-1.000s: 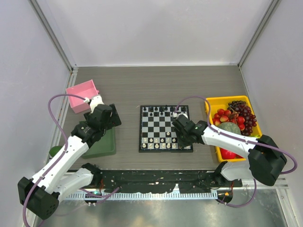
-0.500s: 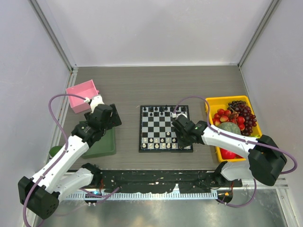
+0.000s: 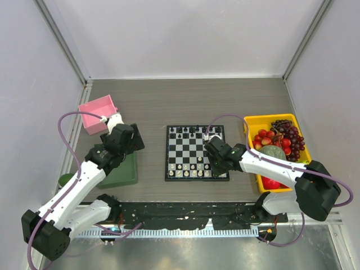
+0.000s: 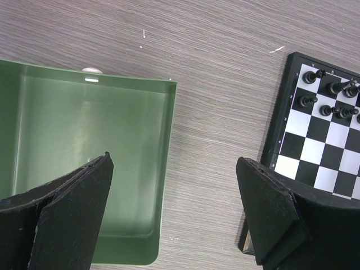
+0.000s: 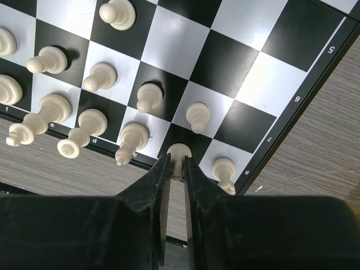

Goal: Set up the chess pieces on the board

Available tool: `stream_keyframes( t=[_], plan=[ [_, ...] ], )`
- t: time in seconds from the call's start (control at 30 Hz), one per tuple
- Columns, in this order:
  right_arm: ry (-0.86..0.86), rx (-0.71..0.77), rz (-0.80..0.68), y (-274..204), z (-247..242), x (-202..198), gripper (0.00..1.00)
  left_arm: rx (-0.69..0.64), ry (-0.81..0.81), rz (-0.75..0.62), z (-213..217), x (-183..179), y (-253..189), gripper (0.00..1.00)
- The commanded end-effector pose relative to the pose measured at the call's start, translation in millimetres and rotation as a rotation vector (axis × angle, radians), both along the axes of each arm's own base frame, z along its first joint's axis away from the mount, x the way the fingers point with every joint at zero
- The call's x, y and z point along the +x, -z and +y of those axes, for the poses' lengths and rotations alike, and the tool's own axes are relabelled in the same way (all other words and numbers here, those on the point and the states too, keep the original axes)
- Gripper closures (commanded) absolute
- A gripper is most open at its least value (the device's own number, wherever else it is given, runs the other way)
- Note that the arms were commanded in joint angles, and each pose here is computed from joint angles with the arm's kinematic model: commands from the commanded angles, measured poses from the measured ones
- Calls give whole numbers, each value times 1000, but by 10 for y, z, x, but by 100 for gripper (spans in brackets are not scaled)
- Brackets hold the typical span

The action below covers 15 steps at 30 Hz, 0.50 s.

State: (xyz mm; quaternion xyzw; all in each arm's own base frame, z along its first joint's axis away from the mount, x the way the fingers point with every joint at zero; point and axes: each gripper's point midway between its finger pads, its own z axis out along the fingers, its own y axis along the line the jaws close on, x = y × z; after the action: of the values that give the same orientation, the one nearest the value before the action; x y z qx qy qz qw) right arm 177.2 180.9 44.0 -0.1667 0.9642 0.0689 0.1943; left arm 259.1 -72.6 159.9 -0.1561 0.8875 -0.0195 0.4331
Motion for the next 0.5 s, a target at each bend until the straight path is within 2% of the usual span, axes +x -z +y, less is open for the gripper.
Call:
stream_keyframes(
  t=[0.0,0.27,0.47],
  plan=[
    [4,9,-37,-124,20,88,78,-34,-14,-62,-21,88,-182,1],
    [3,63,-68,-433,102,127,65,-30,-17,-61,-7,79,-170,1],
    [-2,107,-116,-730,154,185,63,-33,-20,-64,-7,82,-177,1]
  ],
)
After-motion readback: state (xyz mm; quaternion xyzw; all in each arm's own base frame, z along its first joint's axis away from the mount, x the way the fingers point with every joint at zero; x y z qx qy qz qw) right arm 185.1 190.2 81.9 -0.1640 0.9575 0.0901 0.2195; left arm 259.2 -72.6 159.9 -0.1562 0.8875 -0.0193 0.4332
